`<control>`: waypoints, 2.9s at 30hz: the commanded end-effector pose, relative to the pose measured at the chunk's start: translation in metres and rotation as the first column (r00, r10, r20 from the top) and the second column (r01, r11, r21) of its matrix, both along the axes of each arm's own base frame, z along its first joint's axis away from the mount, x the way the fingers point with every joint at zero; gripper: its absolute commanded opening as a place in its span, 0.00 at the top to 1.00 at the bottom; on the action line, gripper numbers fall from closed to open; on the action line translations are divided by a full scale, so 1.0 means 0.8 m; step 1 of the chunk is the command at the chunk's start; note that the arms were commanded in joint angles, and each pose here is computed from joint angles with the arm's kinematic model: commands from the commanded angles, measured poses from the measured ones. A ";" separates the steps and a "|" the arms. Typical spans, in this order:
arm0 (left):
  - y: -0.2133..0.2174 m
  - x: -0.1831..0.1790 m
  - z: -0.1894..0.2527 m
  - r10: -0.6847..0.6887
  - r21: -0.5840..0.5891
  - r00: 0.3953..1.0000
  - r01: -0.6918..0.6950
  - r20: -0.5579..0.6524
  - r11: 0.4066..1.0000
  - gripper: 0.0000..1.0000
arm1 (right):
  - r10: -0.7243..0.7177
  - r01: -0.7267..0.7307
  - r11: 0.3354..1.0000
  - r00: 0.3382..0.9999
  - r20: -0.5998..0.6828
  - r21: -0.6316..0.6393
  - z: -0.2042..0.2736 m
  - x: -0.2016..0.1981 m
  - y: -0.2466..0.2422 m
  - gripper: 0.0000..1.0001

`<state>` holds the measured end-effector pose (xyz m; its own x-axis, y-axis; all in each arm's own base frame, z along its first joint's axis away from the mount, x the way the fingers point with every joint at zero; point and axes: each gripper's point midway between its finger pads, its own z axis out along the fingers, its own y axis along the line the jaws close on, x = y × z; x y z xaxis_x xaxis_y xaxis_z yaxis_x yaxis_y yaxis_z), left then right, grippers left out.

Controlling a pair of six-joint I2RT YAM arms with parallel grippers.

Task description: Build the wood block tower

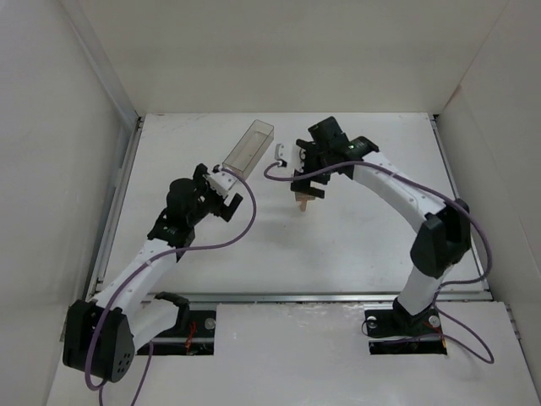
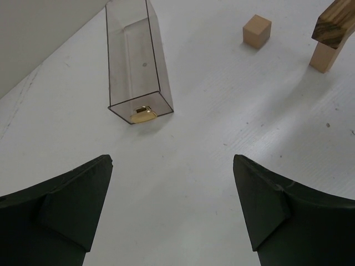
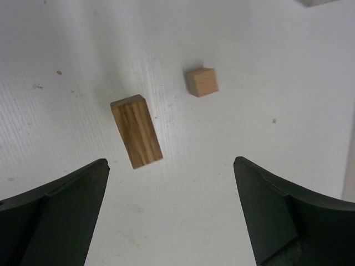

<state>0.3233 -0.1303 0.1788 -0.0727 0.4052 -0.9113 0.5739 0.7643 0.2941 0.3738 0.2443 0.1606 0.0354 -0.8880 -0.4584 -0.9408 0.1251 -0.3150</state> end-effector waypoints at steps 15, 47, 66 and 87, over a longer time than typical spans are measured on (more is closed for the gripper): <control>-0.131 0.122 0.048 -0.459 0.121 0.887 0.461 -0.047 0.879 0.09 | -0.730 0.391 0.437 0.680 0.066 0.810 0.266 0.082 -0.078 0.00; -0.264 0.187 -0.139 -0.641 0.143 0.671 0.724 -0.373 0.675 0.22 | -0.748 0.514 0.479 0.663 0.025 0.711 0.163 0.109 -0.110 0.00; -0.276 0.190 -0.144 -0.646 0.171 0.679 0.724 -0.349 0.669 0.31 | -0.769 0.527 0.493 0.637 0.063 0.693 0.160 0.108 -0.130 0.00; -0.231 0.271 -0.036 -0.542 0.163 0.824 0.565 -0.168 0.809 1.00 | -0.777 0.525 0.489 0.625 0.075 0.697 0.172 0.110 -0.137 0.00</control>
